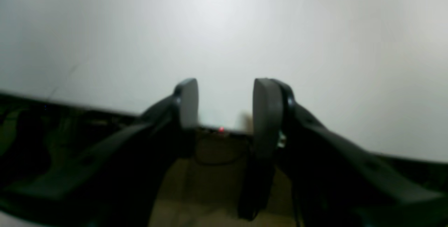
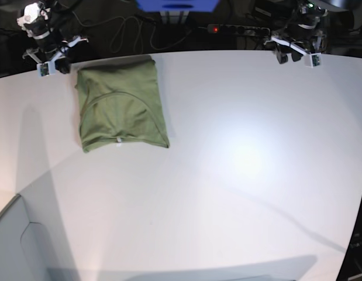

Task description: Fold the T-shirt properly

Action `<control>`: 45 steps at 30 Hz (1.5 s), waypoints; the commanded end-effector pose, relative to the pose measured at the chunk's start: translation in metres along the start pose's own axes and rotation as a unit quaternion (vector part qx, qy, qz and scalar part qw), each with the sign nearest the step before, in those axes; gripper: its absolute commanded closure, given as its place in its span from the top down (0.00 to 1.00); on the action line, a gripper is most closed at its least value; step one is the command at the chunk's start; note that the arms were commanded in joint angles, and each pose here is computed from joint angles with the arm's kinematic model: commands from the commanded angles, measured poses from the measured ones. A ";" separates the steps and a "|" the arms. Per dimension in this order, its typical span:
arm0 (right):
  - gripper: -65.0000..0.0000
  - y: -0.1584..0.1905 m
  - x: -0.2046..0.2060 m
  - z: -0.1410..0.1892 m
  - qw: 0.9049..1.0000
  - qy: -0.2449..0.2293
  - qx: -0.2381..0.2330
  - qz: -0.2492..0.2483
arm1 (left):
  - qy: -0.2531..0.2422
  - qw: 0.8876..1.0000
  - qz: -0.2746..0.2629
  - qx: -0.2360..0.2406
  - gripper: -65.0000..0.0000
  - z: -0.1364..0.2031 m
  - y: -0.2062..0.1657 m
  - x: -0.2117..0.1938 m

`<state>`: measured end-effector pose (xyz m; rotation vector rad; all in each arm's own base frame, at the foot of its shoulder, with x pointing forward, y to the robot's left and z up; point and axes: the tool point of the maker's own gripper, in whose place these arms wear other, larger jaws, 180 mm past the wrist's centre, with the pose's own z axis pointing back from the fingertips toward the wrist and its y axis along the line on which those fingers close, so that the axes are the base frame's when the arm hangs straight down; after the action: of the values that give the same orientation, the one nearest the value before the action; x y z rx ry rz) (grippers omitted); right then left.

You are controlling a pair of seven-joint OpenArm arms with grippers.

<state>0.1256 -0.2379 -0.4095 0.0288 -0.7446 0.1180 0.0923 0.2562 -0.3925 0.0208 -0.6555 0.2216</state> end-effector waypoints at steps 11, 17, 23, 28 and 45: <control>0.00 0.016 -0.032 0.063 0.998 0.054 0.009 0.040 | 0.094 0.995 0.008 0.019 0.00 0.039 0.012 -0.072; 0.00 0.044 -0.105 0.052 0.986 0.156 0.063 -0.015 | 0.150 0.987 0.054 0.021 0.00 0.030 0.016 -0.125; 0.00 0.072 -0.173 0.022 0.961 0.229 0.129 -0.082 | 0.233 0.966 0.108 -0.014 0.00 -0.024 0.003 -0.199; 0.00 0.100 -0.201 -0.006 0.944 0.247 0.176 -0.130 | 0.245 0.962 0.118 -0.032 0.00 -0.064 -0.009 -0.239; 0.00 0.074 -0.260 -0.044 0.960 0.263 -0.020 -0.089 | 0.291 0.954 0.035 -0.060 0.00 -0.111 -0.024 -0.270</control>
<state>-0.0408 -0.1828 -0.6209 0.0314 -0.2022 -0.0615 -0.0476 0.1855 -0.6438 -0.1820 -0.0690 0.2413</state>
